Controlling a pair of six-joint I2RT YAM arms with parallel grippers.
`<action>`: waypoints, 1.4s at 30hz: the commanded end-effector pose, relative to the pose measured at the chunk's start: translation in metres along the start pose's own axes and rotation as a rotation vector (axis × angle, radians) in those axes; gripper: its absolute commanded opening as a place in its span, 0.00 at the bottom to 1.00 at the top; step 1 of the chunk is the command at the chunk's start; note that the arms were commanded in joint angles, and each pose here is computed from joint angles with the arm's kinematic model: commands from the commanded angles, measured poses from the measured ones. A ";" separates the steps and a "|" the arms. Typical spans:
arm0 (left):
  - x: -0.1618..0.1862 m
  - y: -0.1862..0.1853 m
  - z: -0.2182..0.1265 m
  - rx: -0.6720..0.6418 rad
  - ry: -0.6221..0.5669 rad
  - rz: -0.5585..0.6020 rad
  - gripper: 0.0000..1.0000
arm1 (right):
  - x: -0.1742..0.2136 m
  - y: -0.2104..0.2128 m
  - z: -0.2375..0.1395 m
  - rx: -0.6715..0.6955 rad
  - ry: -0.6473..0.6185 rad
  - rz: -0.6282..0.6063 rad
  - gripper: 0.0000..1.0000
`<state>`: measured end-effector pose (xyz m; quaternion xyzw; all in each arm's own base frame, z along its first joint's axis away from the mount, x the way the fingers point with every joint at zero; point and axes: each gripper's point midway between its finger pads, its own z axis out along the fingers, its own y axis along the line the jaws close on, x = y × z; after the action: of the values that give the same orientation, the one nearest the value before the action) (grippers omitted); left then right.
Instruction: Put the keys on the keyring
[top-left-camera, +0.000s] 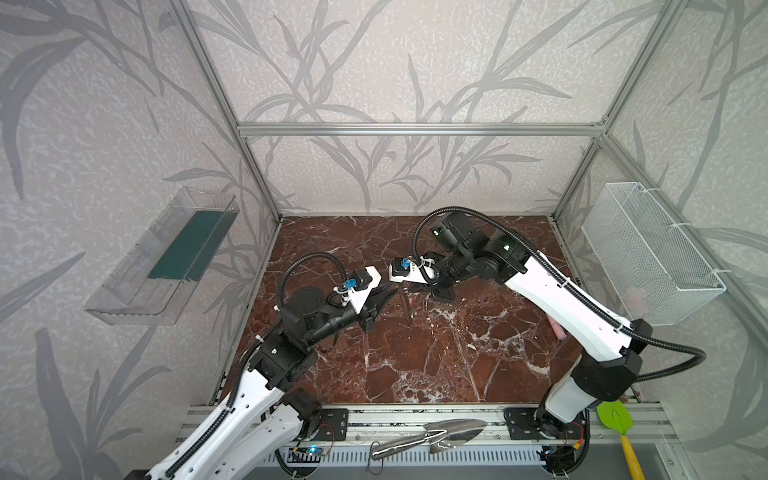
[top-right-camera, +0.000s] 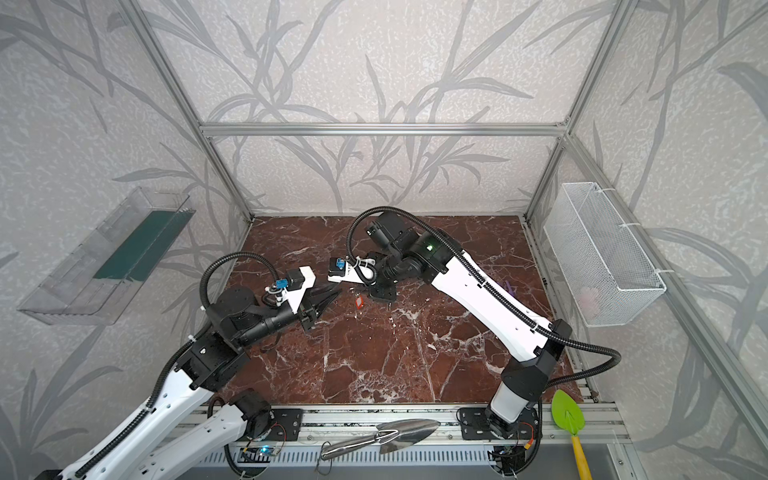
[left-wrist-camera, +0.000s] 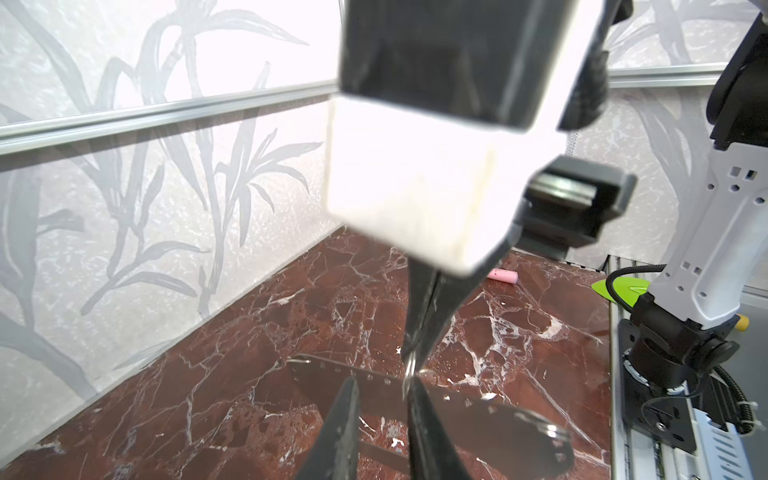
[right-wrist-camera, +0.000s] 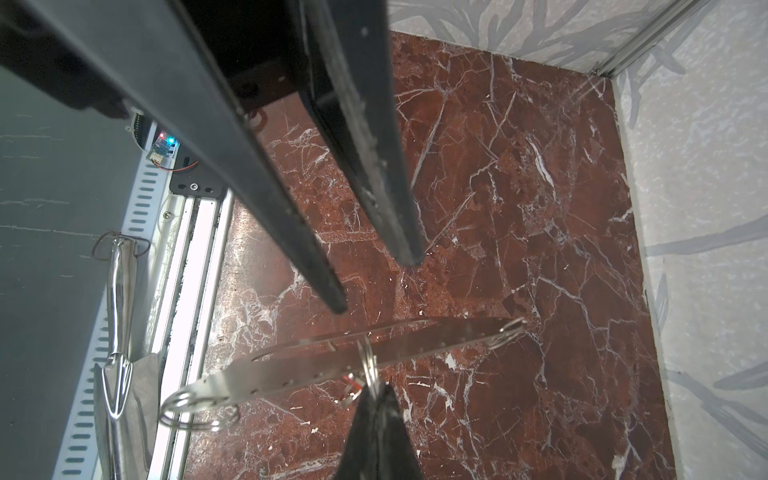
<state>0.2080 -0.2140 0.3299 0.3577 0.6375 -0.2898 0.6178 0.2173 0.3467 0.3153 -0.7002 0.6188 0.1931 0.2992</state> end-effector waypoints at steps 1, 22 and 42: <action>-0.006 0.004 -0.001 -0.036 -0.068 0.035 0.24 | 0.000 0.002 -0.005 -0.026 0.002 0.001 0.00; 0.000 -0.019 0.004 0.062 -0.158 0.210 0.24 | 0.001 0.005 0.001 -0.075 -0.005 0.016 0.00; -0.001 -0.022 0.013 0.091 -0.161 0.191 0.22 | -0.001 0.008 0.003 -0.091 -0.023 0.021 0.00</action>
<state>0.2032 -0.2357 0.3089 0.4193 0.5617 -0.2789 0.6564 0.2125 0.3476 0.3047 -0.7057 0.6186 0.2199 0.2665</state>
